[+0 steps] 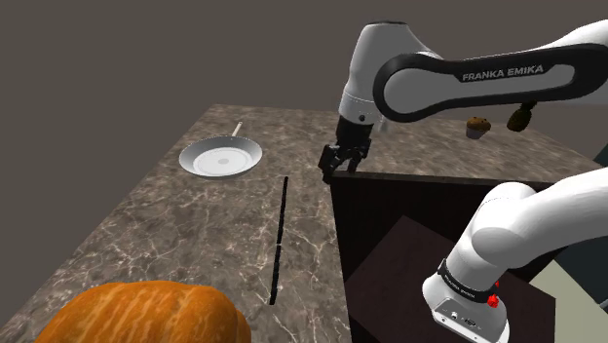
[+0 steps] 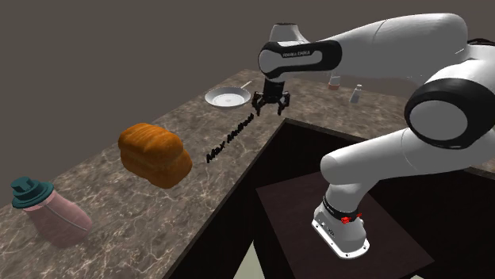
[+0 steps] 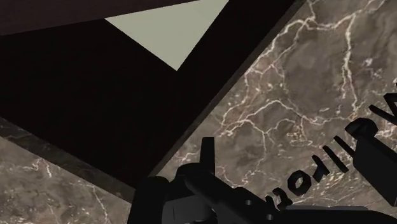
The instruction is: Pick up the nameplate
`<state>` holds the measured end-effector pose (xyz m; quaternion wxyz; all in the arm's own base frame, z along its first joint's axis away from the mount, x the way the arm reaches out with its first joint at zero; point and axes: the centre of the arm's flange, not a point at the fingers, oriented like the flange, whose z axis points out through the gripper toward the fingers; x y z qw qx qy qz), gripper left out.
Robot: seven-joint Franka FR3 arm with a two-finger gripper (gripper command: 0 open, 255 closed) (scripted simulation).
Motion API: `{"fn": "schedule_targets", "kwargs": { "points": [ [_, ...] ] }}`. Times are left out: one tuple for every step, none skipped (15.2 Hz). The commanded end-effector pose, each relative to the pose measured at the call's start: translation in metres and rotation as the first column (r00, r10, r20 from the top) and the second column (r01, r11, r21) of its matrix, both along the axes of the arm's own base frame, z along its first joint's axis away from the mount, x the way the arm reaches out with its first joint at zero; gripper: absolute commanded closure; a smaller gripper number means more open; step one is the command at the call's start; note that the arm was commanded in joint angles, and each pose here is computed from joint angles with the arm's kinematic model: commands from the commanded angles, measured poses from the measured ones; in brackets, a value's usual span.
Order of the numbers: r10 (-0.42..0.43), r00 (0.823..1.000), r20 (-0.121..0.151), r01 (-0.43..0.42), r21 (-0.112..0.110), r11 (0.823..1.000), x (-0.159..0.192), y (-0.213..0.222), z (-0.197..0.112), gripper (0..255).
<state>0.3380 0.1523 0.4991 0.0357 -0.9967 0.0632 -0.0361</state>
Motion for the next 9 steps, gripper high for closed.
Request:
{"fn": "schedule_targets", "kwargs": {
  "points": [
    [-0.049, 0.999, 0.022, 0.049, 0.001, 0.999, 0.007, 0.023, -0.009, 0],
    [-0.072, 0.997, 0.033, 0.072, 0.0, 0.997, 0.013, 0.034, -0.014, 0],
    [-0.094, 0.995, 0.043, 0.094, 0.0, 0.996, 0.018, 0.044, -0.018, 0],
    [-0.116, 0.992, 0.053, 0.117, 0.0, 0.993, 0.024, 0.055, -0.023, 0],
    [-0.139, 0.988, 0.063, 0.139, 0.0, 0.99, 0.03, 0.065, -0.028, 0],
    [-0.161, 0.984, 0.073, 0.161, 0.001, 0.987, 0.037, 0.075, -0.033, 0],
    [-0.183, 0.98, 0.083, 0.183, 0.002, 0.983, 0.043, 0.085, -0.037, 0],
    [-0.205, 0.974, 0.093, 0.205, 0.003, 0.979, 0.05, 0.095, -0.042, 0],
    [-0.227, 0.968, 0.103, 0.227, 0.004, 0.974, 0.058, 0.104, -0.046, 0]
  ]
}}
